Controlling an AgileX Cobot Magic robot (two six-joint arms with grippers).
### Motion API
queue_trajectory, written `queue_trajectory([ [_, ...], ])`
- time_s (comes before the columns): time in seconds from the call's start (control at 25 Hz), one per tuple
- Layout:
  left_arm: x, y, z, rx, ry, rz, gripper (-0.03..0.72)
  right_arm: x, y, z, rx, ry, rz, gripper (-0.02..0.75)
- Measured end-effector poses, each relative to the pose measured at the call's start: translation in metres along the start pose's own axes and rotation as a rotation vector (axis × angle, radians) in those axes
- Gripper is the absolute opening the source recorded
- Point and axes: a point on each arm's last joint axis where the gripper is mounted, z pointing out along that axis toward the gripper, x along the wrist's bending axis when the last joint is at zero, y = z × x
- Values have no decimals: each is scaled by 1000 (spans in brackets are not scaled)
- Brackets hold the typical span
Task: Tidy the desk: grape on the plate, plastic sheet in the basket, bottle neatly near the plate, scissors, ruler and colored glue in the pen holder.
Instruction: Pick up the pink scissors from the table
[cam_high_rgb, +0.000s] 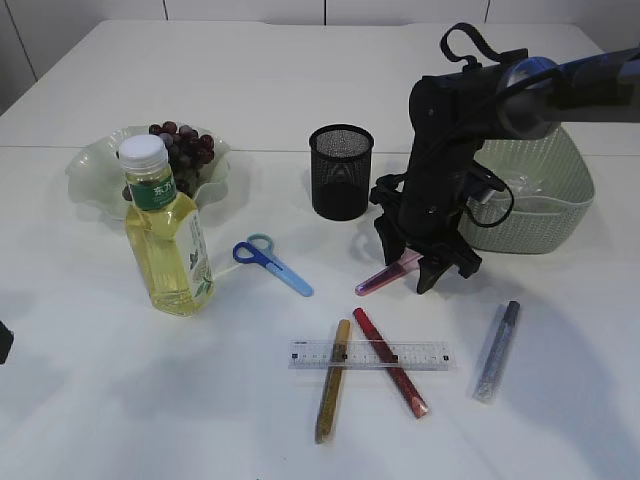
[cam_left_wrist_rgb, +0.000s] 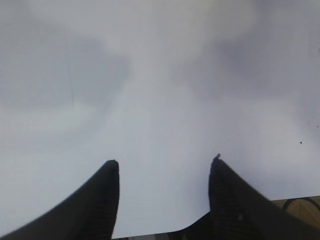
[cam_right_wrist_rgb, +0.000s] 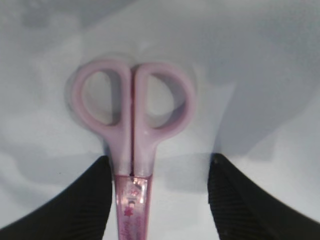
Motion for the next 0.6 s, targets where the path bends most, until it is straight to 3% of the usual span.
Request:
queue_trajectory([
  [0.6, 0, 0, 0, -3, 0, 0, 417, 1, 0, 2, 9, 3, 9, 477],
])
